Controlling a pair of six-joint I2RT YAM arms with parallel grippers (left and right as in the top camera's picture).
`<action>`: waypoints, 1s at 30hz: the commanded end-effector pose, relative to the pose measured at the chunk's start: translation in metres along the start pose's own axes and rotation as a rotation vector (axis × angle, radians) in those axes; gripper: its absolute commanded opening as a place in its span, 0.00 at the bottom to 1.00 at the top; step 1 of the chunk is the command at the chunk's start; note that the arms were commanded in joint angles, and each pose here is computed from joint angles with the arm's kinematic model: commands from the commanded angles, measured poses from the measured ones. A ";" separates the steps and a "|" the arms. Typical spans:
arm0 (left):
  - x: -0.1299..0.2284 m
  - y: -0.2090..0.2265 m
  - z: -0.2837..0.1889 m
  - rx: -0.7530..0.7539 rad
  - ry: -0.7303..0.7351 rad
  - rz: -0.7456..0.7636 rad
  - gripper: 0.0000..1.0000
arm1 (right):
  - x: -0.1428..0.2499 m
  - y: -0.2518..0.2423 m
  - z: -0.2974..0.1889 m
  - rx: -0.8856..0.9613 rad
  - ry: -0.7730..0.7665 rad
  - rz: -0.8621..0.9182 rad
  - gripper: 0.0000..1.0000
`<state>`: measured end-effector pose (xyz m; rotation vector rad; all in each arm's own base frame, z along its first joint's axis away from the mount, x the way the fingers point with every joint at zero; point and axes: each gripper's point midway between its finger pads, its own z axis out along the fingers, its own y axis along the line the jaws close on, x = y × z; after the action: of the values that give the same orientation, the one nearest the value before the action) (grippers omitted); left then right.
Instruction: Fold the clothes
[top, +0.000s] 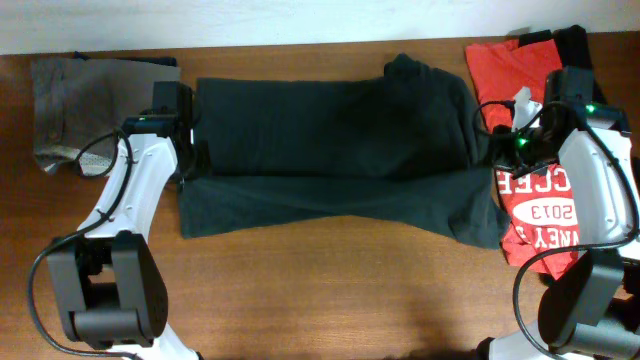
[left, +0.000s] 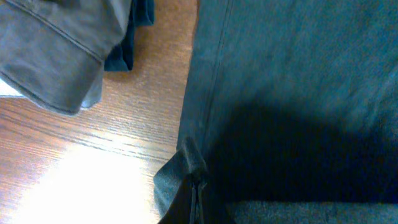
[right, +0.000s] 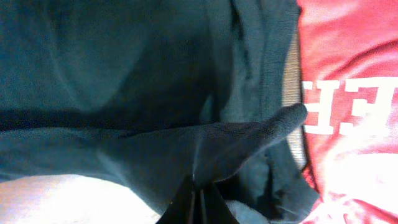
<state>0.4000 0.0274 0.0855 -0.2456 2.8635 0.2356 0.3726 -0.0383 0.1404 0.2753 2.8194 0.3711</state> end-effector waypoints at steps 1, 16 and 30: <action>-0.001 0.005 -0.013 -0.004 -0.015 -0.020 0.01 | -0.007 0.018 -0.026 -0.033 -0.060 -0.043 0.04; 0.051 0.020 -0.091 0.030 0.050 -0.009 0.01 | 0.065 0.025 -0.115 0.073 -0.050 -0.003 0.04; 0.070 0.037 -0.096 -0.051 0.112 0.006 0.01 | 0.063 -0.015 -0.147 0.234 -0.177 0.093 0.04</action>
<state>0.2995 0.0248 0.1516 -0.2403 3.0317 0.2380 0.2639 -0.0511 0.2472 0.4314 2.7348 0.1156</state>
